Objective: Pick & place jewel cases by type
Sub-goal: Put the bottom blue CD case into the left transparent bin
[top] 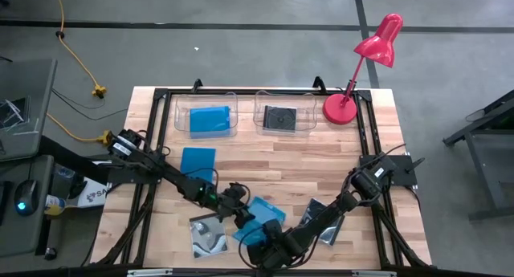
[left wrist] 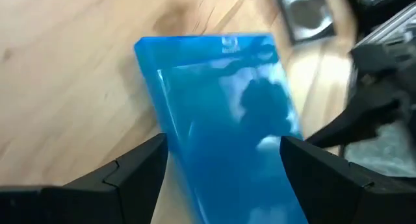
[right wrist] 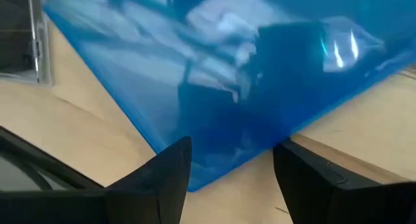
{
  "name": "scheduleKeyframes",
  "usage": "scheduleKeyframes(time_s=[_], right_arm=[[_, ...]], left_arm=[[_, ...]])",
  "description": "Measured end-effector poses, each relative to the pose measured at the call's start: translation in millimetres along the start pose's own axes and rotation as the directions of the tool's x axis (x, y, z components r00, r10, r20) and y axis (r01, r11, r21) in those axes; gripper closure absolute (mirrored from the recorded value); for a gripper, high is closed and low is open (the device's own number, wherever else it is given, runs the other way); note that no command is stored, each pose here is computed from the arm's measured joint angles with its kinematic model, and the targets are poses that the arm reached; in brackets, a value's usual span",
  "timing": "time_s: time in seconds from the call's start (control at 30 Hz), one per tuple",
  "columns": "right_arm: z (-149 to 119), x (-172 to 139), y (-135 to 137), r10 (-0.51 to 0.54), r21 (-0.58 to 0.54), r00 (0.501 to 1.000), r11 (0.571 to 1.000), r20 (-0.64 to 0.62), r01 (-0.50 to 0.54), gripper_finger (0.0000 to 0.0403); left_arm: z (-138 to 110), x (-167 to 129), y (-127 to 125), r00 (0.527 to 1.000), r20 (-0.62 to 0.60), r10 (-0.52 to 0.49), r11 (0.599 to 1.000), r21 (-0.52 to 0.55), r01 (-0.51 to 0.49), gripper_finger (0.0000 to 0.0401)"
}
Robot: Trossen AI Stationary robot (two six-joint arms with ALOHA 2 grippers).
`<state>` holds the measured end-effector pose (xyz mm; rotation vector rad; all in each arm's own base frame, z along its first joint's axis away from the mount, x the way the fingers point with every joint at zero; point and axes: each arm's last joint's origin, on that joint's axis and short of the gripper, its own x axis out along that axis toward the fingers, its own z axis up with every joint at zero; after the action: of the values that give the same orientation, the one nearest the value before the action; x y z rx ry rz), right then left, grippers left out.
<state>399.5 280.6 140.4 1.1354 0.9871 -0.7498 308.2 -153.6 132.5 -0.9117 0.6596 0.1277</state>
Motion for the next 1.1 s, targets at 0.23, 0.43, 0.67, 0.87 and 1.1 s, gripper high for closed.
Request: scheduleKeyframes(time_s=[0.23,0.43,0.67,0.87,1.1], right_arm=[[0.1,0.4,0.4,0.005,-0.019,1.0,1.0,0.002,-0.005,0.0206],[0.9,0.5,0.8,0.009,-0.047,1.0,0.999,0.014,-0.008,0.0206],[1.7,0.6,0.3,0.003,-0.065,1.0,0.998,0.019,-0.002,0.0206],[1.7,0.6,0.0,-0.001,-0.09,1.0,0.996,0.017,0.002,0.0206],[-3.6,-0.4,-1.9,0.001,-0.108,1.0,0.994,0.019,0.002,0.0206]], left_arm=[[11.9,0.1,-9.6,0.991,0.06,-0.12,0.993,-0.008,0.121,0.0109],[10.4,-2.5,-20.5,0.971,-0.012,-0.241,0.971,-0.003,0.241,0.011],[9.9,-2.3,-20.0,0.968,-0.044,-0.249,0.968,0.027,0.25,0.011],[9.2,-2.0,-19.1,0.968,-0.059,-0.242,0.967,0.062,0.246,0.011],[6.7,-1.2,-14.3,0.975,-0.095,-0.199,0.974,0.088,0.207,0.0133]])
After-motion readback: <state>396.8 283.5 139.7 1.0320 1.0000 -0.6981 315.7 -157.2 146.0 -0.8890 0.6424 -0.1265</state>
